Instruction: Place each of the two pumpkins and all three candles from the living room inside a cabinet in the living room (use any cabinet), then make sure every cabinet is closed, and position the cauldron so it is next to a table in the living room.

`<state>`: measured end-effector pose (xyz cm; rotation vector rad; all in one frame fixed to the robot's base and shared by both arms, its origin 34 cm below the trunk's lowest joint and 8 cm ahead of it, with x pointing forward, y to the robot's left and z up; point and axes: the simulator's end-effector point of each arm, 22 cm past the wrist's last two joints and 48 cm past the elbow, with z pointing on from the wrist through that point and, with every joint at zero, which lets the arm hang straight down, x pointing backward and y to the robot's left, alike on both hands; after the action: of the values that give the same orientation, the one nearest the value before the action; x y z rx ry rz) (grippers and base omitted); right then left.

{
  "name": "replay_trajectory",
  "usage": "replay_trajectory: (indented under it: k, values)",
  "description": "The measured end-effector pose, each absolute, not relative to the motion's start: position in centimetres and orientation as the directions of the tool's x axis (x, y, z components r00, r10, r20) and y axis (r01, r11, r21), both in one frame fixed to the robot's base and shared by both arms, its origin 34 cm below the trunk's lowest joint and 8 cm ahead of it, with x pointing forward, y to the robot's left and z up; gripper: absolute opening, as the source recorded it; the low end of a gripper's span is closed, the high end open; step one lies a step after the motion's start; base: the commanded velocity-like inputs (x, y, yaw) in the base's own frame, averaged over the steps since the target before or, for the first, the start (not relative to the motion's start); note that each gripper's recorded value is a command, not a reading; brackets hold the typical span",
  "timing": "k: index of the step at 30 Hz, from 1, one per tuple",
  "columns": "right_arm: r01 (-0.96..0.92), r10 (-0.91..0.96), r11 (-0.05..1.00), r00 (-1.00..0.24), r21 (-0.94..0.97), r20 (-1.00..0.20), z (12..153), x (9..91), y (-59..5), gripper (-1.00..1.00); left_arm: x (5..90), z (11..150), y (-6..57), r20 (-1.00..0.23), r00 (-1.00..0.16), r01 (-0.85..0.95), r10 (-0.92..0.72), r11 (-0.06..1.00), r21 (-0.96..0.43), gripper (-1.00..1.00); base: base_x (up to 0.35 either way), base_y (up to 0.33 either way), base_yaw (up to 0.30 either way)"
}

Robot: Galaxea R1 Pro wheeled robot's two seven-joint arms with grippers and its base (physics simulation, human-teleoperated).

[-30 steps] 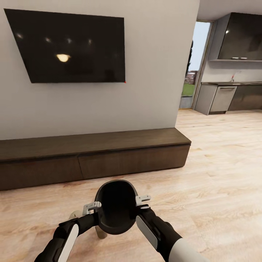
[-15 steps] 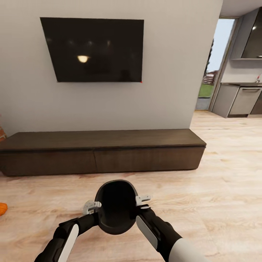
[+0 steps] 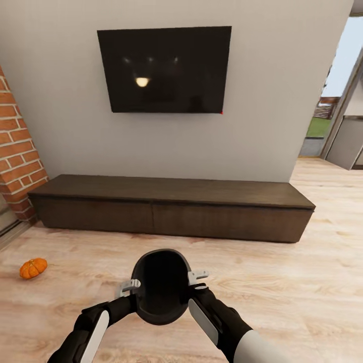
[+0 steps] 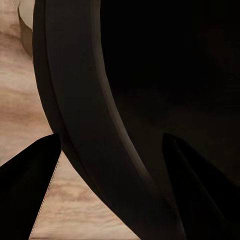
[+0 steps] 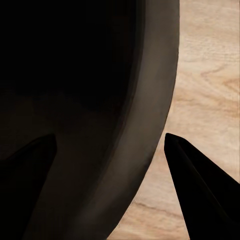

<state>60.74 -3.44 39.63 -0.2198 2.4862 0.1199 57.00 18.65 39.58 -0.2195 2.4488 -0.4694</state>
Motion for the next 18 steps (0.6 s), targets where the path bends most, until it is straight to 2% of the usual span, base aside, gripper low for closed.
replay_trajectory:
  k: [18]
  values:
    - [-0.186, -0.13, 0.982, -0.8, 0.037, -0.586, 38.5, 60.4, -3.5, -1.0, 56.7, 38.5, 18.6, -0.536, -0.801, -0.051, -0.266, 0.923, -0.382, -1.0, 0.0, 0.0, 0.204]
